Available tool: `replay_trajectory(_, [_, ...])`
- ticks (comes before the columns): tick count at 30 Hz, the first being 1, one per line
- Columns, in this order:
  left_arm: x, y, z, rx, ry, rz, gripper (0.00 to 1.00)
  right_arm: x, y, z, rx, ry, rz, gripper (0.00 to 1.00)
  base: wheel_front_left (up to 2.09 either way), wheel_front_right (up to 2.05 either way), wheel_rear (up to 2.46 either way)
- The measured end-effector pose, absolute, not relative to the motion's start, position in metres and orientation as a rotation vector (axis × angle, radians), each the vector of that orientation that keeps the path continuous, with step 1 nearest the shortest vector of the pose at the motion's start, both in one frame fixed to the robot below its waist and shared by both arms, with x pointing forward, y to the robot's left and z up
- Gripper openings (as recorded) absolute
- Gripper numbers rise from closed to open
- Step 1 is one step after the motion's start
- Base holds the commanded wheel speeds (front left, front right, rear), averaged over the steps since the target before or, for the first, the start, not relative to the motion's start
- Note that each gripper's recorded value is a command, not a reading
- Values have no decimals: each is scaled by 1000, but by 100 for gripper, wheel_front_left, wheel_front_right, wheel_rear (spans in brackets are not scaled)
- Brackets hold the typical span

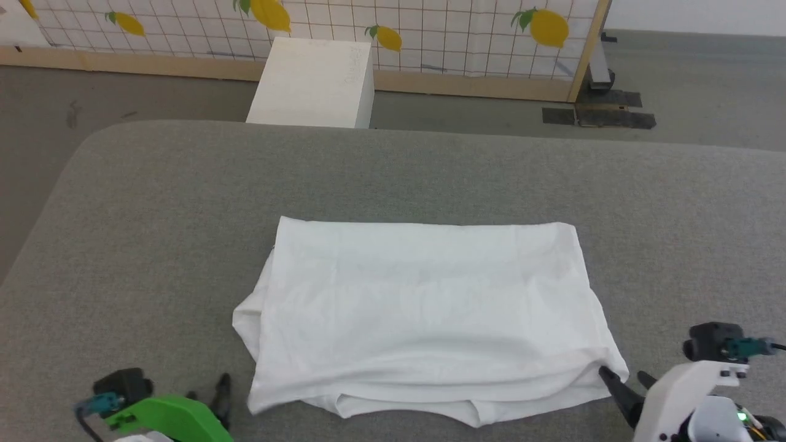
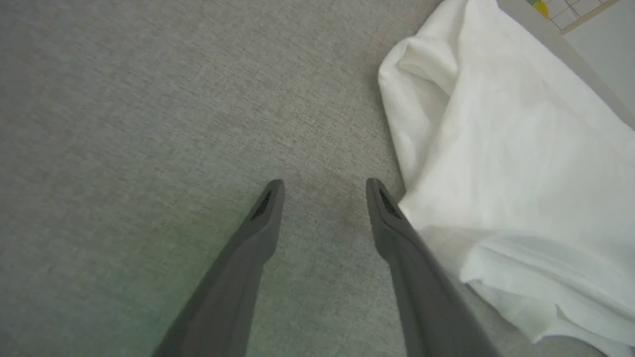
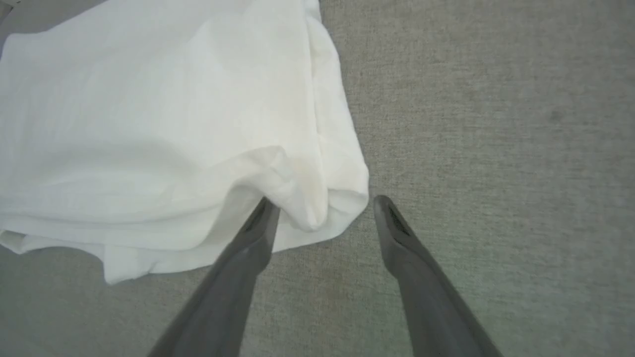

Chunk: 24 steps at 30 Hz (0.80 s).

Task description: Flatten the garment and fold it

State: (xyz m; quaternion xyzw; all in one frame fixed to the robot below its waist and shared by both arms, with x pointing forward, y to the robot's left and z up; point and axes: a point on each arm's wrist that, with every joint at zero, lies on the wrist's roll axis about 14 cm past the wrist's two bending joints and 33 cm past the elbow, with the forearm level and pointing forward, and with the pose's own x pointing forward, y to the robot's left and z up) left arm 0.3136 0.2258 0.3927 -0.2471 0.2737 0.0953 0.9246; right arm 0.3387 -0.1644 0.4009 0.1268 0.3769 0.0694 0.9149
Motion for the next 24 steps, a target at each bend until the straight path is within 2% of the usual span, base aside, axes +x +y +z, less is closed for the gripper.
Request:
replay_trajectory(4, [319, 257, 416, -462, 484, 265, 100, 339, -171, 435, 318, 684, 143, 100, 0, 0, 0])
replay_trajectory(10, [344, 275, 494, -310, 155, 249, 100, 352, -194, 486, 300, 559, 105, 100, 0, 0, 0])
replay_trajectory(15, [363, 259, 552, -119, -141, 145, 100, 369, -194, 480, 110, 658, 110, 100, 0, 0, 0])
replay_trajectory(20, [372, 239, 566, 3, -211, 71, 100, 386, -170, 453, 59, 779, 162, 100, 0, 0, 0])
replay_trajectory(24, [378, 231, 568, 13, -234, 65, 100, 399, -156, 429, 6, 861, 192, 100, 0, 0, 0])
